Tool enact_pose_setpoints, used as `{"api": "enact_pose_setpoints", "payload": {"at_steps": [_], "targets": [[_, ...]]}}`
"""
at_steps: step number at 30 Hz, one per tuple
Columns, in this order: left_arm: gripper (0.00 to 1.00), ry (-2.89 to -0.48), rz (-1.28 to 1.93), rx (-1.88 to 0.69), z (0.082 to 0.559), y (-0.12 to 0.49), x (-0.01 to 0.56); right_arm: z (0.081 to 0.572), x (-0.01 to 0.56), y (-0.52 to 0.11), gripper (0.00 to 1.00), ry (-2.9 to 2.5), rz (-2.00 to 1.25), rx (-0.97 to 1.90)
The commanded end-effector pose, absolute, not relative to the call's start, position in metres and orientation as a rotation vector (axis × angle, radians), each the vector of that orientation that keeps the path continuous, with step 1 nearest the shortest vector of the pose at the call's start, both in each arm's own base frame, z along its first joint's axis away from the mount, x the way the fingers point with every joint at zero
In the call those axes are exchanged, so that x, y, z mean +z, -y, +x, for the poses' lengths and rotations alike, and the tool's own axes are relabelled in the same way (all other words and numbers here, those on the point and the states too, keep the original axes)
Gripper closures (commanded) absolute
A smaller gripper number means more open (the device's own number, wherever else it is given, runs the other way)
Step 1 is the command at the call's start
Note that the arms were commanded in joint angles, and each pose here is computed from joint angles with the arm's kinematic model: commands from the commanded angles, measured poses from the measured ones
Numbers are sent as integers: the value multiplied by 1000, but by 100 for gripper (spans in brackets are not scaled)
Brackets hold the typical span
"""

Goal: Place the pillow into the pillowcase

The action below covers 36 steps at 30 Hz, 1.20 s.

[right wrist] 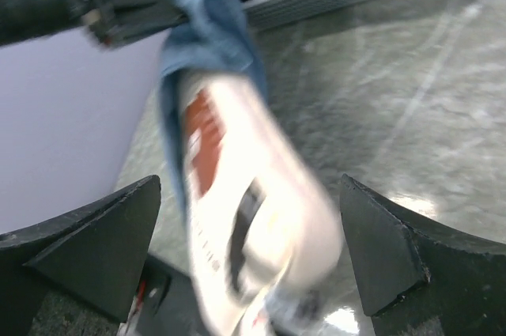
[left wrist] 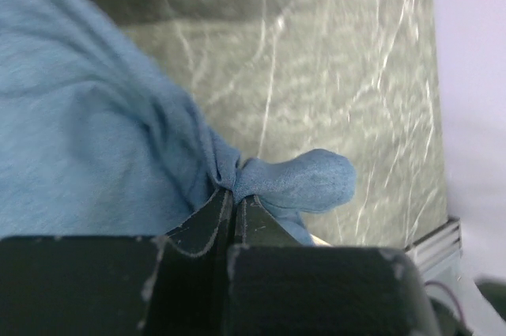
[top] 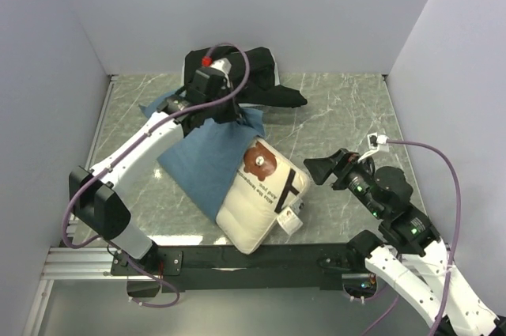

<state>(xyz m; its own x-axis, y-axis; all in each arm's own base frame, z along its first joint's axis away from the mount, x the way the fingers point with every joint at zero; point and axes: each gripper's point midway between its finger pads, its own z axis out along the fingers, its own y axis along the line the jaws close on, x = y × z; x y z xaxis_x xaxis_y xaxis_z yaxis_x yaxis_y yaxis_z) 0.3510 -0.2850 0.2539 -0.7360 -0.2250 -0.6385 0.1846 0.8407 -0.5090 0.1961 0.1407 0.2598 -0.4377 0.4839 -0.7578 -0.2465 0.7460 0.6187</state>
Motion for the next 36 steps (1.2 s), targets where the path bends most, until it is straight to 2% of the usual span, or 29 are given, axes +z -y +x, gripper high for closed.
{"api": "enact_pose_setpoints", "payload": {"at_steps": [1, 8, 16, 36], "targets": [[99, -2102, -113, -820, 379, 266, 321, 177, 270, -152, 0, -1885, 52, 901], [99, -2078, -120, -832, 386, 262, 330, 156, 214, -184, 0, -1900, -91, 1116], [99, -2101, -118, -820, 386, 262, 316, 158, 159, -203, 0, -1887, -106, 1230], [99, -2127, -100, -848, 380, 278, 307, 184, 158, -252, 0, -1679, -34, 1295]]}}
